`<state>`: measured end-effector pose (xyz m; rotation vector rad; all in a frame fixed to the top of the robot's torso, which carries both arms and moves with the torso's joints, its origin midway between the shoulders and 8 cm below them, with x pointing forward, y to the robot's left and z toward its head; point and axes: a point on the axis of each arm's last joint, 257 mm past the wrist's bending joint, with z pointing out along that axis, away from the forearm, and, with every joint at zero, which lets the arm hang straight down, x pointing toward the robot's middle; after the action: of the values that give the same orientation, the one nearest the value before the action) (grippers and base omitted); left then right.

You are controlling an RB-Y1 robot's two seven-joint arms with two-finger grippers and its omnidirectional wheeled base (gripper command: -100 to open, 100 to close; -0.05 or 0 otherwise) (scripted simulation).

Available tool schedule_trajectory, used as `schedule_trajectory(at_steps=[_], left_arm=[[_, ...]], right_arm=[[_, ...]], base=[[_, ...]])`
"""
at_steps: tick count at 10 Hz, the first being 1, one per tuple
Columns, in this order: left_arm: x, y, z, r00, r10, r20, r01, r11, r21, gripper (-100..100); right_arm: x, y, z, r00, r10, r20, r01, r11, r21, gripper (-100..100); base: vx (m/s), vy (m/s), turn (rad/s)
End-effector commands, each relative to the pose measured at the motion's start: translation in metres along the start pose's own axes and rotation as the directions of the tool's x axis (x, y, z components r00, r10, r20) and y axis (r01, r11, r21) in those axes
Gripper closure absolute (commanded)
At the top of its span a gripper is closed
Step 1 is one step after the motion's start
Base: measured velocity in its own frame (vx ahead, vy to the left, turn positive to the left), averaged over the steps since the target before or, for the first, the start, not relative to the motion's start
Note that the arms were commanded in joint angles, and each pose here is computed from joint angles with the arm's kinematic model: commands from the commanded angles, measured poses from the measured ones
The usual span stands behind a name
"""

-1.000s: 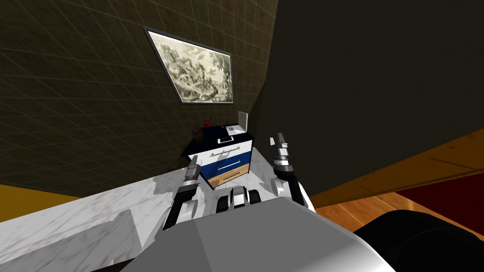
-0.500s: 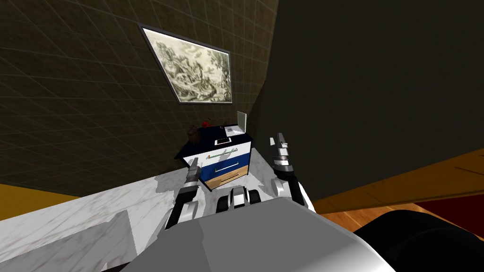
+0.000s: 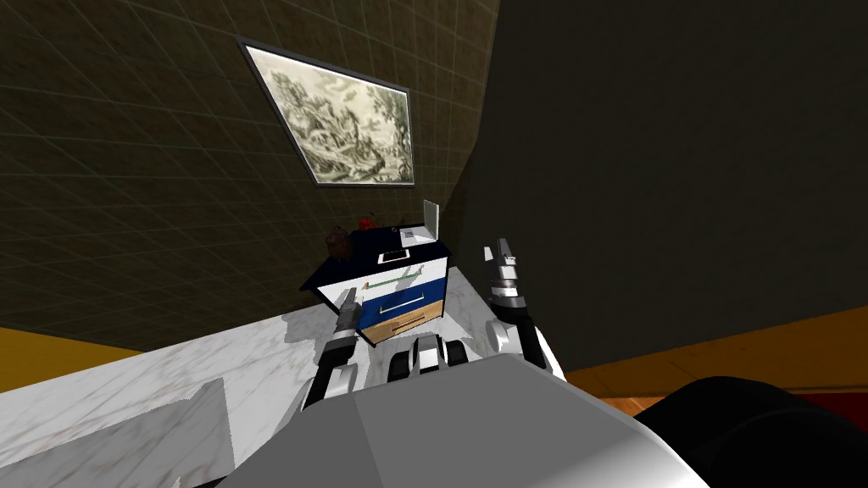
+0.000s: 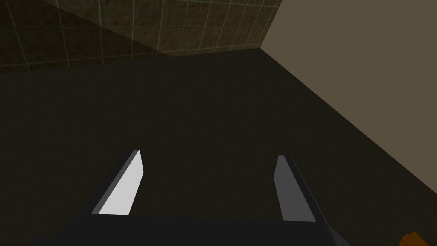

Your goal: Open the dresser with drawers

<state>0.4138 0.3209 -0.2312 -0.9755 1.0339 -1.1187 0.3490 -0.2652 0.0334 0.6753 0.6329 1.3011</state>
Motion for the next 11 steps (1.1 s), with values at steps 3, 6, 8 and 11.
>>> schedule_trajectory(at_steps=[3,6,8,11], left_arm=[[0.011,0.03,-0.009,0.9956,-0.074,0.058,0.077,0.996,-0.046,-100],[0.018,0.033,-0.01,0.9921,-0.101,0.075,0.105,0.9932,-0.051,-100],[0.015,0.026,-0.003,0.9919,-0.1,0.078,0.104,0.9932,-0.051,-100],[0.017,0.031,-0.007,0.9919,-0.101,0.077,0.106,0.993,-0.053,100]], right_arm=[[0.0,0.0,0.0,1.0,0.0,0.0,0.0,1.0,0.0,0],[0.0,0.0,0.0,1.0,0.0,0.0,0.0,1.0,0.0,0],[0.0,0.0,0.0,1.0,0.0,0.0,0.0,1.0,0.0,0],[0.0,0.0,0.0,1.0,0.0,0.0,0.0,1.0,0.0,0]], base=[[0.048,-0.069,0.027],[0.026,-0.04,0.01],[0.055,-0.003,-0.011],[-0.009,-0.001,0.01]])
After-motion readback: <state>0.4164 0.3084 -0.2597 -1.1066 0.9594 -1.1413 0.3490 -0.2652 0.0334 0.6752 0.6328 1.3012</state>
